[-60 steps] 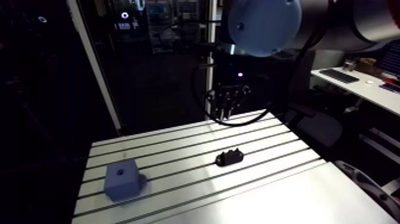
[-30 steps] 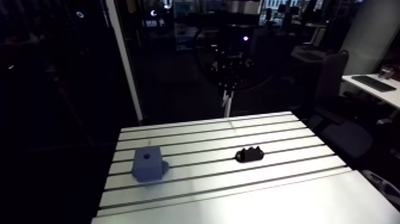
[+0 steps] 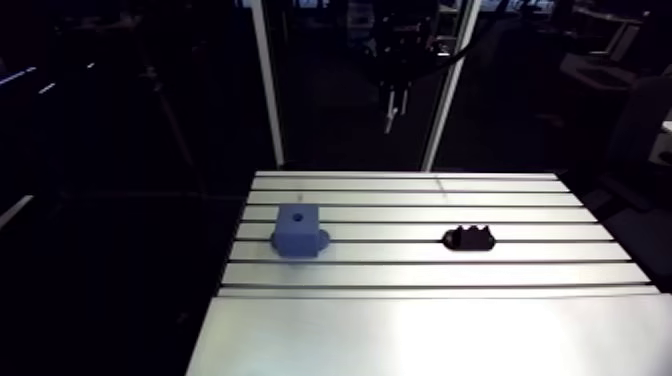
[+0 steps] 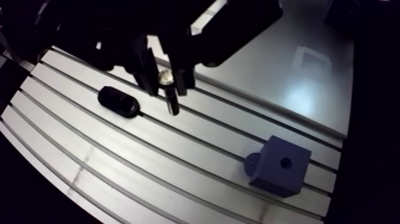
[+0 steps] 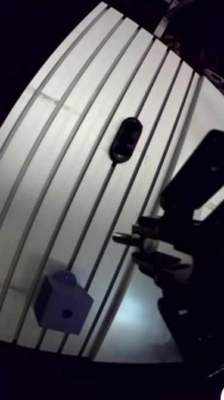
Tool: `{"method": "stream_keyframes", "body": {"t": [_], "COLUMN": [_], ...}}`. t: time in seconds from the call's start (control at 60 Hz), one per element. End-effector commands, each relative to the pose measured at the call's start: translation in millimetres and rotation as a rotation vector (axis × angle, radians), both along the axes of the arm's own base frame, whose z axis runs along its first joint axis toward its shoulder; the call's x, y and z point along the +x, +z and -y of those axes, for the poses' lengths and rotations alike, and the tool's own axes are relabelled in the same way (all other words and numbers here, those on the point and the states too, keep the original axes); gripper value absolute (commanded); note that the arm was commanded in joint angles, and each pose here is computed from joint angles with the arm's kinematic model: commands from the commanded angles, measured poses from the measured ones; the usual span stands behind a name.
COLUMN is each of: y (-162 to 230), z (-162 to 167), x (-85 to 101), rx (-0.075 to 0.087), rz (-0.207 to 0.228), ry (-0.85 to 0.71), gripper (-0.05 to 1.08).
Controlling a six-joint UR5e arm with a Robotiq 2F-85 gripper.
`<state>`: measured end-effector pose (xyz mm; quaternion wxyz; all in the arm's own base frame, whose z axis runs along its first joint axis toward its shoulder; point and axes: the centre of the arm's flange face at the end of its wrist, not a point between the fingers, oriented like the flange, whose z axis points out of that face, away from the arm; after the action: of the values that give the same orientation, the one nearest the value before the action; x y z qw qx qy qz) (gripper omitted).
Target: Pick up the M10 bolt and insert it into the hex recess until seated.
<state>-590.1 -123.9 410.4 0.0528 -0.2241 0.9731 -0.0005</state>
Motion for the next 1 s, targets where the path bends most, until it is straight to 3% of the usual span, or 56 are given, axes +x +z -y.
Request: {"method": "stream_keyframes", "body": {"t": [0.017,0.333,0.4,0.733,1.0], "y": [-6.4,-29.5,-31.6,-46.5,-48.0], "z": [100.9,137.3,152.2,173.5,172.8], "x": [-10.4,-3.1,0.5,6.2,3.8], "rx": [0.076,0.078,0.090,0.092,0.107], "rz": [0.048,0.077,0.061,0.061,0.046], "ry": [0.151,0.190,0.168,0.196,0.182], "gripper": [0.99,1.02,1.04,1.06,1.08]}}
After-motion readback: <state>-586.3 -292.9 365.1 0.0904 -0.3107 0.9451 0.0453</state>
